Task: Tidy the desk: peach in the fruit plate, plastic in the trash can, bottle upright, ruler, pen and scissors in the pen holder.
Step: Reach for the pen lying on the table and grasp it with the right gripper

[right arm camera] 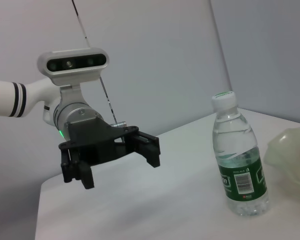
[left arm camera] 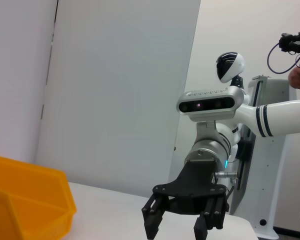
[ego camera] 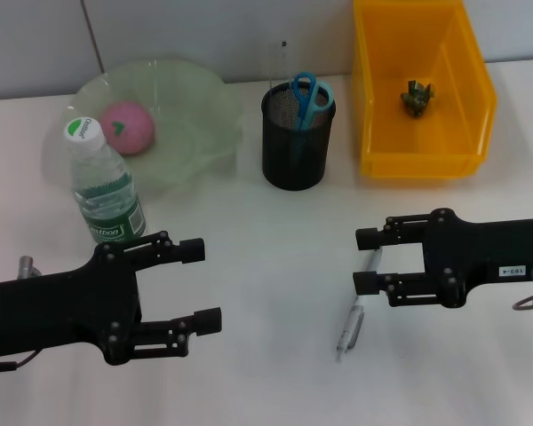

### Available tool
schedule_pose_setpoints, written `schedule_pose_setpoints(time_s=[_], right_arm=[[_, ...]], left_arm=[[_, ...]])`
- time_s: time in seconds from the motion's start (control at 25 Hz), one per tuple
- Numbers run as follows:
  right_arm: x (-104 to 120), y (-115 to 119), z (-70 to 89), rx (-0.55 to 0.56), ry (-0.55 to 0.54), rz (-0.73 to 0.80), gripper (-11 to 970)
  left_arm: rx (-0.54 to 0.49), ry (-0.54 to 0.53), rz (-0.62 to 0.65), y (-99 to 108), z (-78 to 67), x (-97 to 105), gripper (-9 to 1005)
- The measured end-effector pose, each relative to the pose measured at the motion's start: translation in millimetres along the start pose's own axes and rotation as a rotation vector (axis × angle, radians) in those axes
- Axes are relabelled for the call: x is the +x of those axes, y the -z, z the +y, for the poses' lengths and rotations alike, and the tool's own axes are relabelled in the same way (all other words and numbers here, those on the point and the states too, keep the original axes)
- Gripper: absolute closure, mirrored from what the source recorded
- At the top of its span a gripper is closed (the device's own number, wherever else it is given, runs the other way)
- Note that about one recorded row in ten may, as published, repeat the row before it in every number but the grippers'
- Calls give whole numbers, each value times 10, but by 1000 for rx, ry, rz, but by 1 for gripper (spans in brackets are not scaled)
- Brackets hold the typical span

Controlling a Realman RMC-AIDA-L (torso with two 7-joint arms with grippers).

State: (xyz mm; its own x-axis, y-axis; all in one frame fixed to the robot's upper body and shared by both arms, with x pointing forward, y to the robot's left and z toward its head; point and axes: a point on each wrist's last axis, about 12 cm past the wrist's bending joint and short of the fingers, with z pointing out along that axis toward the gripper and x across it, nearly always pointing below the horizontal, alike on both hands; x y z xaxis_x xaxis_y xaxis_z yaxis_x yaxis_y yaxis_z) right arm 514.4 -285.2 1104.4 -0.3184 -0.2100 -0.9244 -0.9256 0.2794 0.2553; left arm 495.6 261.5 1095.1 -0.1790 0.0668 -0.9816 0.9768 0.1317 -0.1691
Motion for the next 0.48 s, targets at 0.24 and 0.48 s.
schedule_pose_setpoints(time_s=[0.24, 0.48], right_arm=[[37, 39, 14, 7, -12, -2, 328], [124, 103, 52, 15, -46, -12, 329]], left_arm=[[1, -4, 8, -37, 13, 7, 169], [11, -10, 6, -75, 41, -32, 170]])
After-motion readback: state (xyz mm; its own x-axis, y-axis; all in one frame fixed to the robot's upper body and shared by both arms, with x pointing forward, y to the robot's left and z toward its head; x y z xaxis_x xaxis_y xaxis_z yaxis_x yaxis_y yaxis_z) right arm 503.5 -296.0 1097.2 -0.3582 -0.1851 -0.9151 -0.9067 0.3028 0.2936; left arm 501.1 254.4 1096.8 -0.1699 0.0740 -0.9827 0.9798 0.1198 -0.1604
